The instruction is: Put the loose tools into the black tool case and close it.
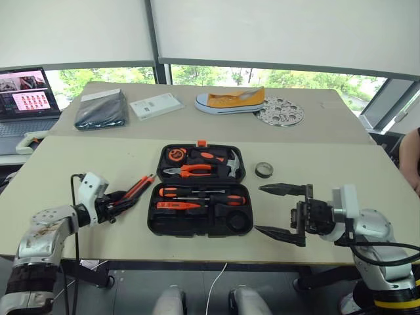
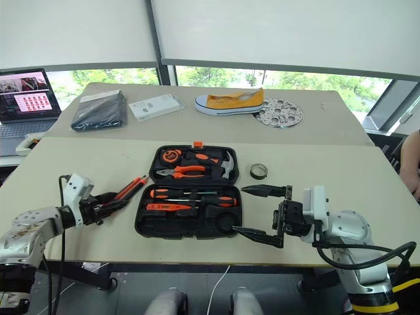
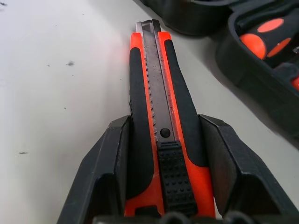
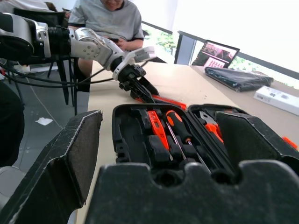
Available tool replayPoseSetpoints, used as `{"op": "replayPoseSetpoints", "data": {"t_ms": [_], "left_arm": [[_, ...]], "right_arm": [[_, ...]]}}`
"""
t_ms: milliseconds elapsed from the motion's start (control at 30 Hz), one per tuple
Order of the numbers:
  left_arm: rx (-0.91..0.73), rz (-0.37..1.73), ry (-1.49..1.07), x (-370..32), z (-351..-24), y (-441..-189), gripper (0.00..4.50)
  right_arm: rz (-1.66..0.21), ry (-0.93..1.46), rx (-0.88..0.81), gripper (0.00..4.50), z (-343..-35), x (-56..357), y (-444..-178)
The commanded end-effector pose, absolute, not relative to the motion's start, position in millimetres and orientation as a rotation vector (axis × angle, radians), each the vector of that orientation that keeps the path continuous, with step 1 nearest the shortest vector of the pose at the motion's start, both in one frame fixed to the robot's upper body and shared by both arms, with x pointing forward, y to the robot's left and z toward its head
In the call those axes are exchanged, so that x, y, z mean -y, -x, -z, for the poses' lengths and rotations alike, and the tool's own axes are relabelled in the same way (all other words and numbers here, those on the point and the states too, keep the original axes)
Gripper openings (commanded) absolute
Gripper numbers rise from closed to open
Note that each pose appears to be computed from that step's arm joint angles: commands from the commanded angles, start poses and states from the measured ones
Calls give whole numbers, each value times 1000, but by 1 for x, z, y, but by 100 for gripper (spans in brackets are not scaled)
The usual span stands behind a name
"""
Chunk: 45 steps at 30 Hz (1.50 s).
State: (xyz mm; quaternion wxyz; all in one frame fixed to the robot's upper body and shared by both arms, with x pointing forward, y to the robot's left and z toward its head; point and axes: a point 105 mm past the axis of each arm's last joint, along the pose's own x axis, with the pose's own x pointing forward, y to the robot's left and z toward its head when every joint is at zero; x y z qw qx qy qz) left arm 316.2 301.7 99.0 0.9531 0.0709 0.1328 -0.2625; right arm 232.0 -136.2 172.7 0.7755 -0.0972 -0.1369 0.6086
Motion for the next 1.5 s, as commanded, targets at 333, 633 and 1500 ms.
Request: {"op": "replayPoseSetpoints", "data": {"t_ms": [333, 633, 1500], "left_arm": [[-84, 1309, -525, -198, -154, -277, 179], [-146, 1456, -684, -145, -133, -281, 179], [-87, 1463, -572, -128, -127, -282, 447]], "right_arm": [[-1271, 315, 213, 450, -178, 171, -219], [-1280, 323, 200, 450, -182, 171, -217], [-1292, 322, 191, 450, -180, 163, -220]]}}
